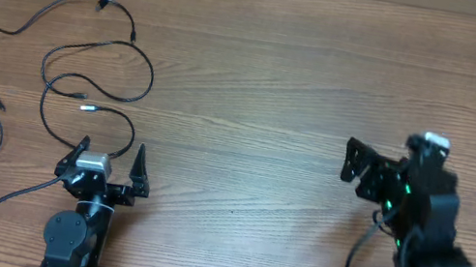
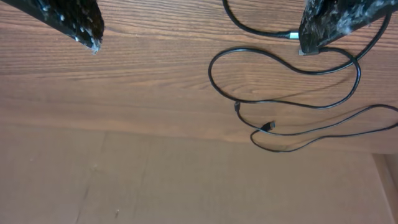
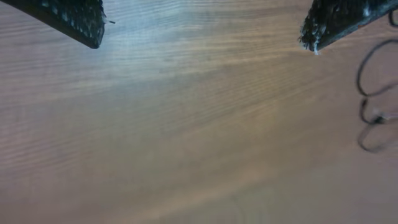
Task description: Untangle cables
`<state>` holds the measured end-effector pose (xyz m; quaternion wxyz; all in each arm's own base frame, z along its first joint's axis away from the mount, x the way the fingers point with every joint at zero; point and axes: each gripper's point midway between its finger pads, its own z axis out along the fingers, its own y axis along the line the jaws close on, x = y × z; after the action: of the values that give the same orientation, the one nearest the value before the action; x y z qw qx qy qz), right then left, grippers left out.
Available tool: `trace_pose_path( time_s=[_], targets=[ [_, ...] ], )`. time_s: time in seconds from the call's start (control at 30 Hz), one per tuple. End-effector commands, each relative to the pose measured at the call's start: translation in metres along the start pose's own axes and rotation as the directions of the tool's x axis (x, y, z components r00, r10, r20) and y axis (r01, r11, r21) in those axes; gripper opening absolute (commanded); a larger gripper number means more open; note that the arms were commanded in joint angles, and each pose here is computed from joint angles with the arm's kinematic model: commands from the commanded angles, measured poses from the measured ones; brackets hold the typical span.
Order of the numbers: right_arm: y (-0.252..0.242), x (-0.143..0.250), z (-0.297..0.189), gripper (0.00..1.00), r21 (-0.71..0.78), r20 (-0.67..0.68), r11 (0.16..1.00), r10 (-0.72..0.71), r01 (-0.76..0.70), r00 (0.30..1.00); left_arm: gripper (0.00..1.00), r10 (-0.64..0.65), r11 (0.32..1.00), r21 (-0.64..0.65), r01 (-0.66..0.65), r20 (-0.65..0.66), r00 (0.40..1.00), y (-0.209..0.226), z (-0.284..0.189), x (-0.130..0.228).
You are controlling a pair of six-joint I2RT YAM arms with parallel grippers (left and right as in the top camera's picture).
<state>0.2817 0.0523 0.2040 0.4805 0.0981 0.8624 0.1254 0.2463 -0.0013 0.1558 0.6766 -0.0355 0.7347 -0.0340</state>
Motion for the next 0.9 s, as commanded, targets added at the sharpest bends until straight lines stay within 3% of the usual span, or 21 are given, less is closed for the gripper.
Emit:
trace_pose_path(
  time_s=[0.0,0.23,0.47,0.87],
  targets=[
    [-0.015,0.002,-0.016,1.00,0.012,0.098,0.998,-0.057,0.056,0.994,1.00,-0.010,1.000,0.017,0.010,0.003,1.000,-0.003,0.000,0.000],
    [-0.035,0.002,-0.041,1.00,-0.034,0.273,0.999,0.004,0.006,0.962,0.99,-0.010,1.000,0.017,0.010,0.003,1.000,-0.003,0.000,0.000],
    [-0.053,0.000,-0.043,1.00,0.009,0.308,1.000,0.023,-0.027,0.951,1.00,-0.010,1.000,0.017,0.010,0.003,1.000,-0.003,0.000,0.000],
    [-0.049,0.009,-0.047,1.00,0.010,0.390,0.992,-0.120,0.126,0.913,1.00,-0.010,1.000,0.017,0.010,0.003,1.000,-0.003,0.000,0.000]
  ],
)
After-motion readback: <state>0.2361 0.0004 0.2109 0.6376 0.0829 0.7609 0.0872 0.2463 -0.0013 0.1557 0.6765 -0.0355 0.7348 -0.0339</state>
